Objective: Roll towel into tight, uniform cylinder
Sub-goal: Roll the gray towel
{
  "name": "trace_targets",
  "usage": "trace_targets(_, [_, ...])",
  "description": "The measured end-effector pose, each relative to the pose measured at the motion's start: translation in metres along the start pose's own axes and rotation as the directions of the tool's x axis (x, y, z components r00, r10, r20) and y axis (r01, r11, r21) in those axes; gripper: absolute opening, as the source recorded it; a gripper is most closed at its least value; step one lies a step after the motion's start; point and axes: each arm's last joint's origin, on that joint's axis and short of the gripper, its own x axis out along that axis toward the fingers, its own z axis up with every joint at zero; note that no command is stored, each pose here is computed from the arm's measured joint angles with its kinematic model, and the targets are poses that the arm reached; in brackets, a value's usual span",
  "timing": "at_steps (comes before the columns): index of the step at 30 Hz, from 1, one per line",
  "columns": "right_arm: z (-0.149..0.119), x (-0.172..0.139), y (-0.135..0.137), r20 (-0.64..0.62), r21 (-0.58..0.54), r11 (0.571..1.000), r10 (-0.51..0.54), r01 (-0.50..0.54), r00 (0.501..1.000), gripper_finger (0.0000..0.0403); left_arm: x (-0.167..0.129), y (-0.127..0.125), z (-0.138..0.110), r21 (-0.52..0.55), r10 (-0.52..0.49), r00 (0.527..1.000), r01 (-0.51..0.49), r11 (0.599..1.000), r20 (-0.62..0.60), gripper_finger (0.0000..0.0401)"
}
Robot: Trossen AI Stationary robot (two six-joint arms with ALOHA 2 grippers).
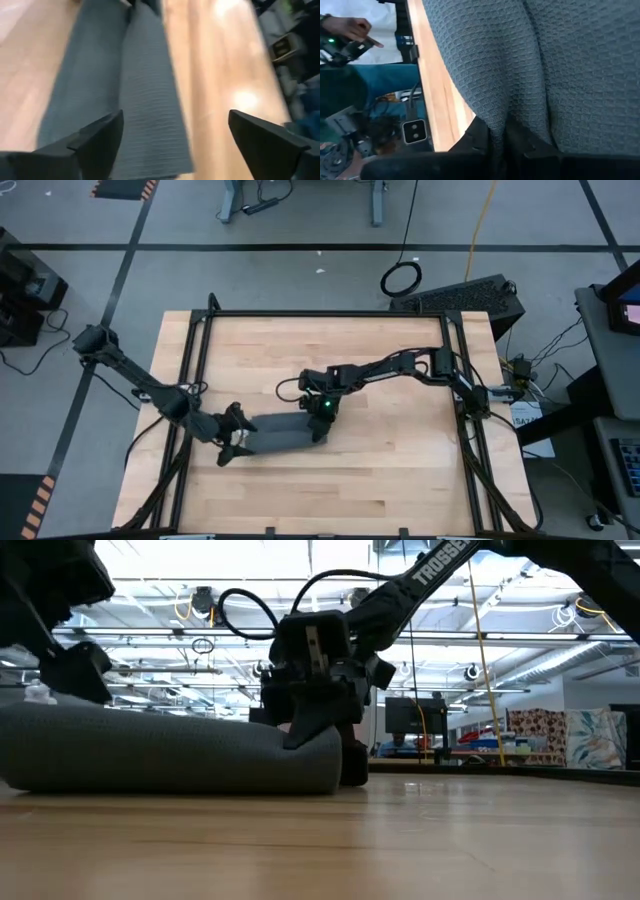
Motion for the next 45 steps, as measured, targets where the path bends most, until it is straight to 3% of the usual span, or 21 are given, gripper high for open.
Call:
trace_targets(5, [0.001, -0.002, -0.001, 0.002, -0.002, 1.000, 0.013, -0.013, 1.000, 0.0008, 0.012, 0.001, -0.007, 0.054, 0.089, 0.996, -0.088, 0.995, -0.021, 0.0374])
trace_targets(11, [0.002, -0.002, -0.001, 0.004, 0.009, 1.000, 0.016, -0.016, 1.000, 0.0009, 0.026, -0.005, -0.011, 0.115, 0.073, 0.997, -0.069, 0.991, -0.028, 0.0361])
trace_targets(16, [0.002, -0.001, -0.001, 0.007, 0.013, 1.000, 0.018, -0.018, 1.000, 0.0009, 0.036, -0.001, -0.019, 0.089, 0.127, 0.988, -0.119, 0.989, -0.084, 0.0282])
trace_targets(23, [0.002, 0.000, 0.000, 0.006, 0.008, 1.000, 0.018, -0.018, 1.000, 0.0011, 0.043, 0.006, -0.022, 0.015, 0.176, 0.976, -0.176, 0.984, -0.125, 0.0120])
trace_targets(27, [0.001, 0.002, 0.002, 0.006, 0.001, 1.000, 0.013, -0.013, 1.000, 0.0026, 0.045, 0.011, -0.018, -0.024, 0.148, 0.975, -0.154, 0.988, -0.167, 0.0028])
trace_targets(31, [0.000, -0.004, 0.011, 0.009, -0.028, 1.000, 0.013, -0.013, 1.000, 0.0075, 0.047, 0.015, -0.012, -0.098, 0.031, 0.975, -0.054, 0.994, -0.221, 0.0031])
trace_targets(36, [-0.011, -0.030, 0.048, 0.044, -0.130, 0.990, -0.042, 0.047, 0.998, 0.0149, 0.048, 0.020, -0.007, -0.186, -0.062, 0.964, 0.013, 0.982, -0.257, 0.0031])
trace_targets(40, [-0.031, -0.044, 0.090, 0.133, -0.322, 0.914, -0.215, 0.247, 0.968, 0.0184, 0.049, 0.027, -0.001, -0.261, -0.094, 0.961, 0.023, 0.965, -0.262, 0.0028])
trace_targets(45, [-0.056, -0.020, 0.133, 0.314, -0.507, 0.705, -0.386, 0.497, 0.868, 0.0205, 0.050, 0.036, 0.006, -0.359, -0.184, 0.942, 0.075, 0.930, -0.280, 0.0028])
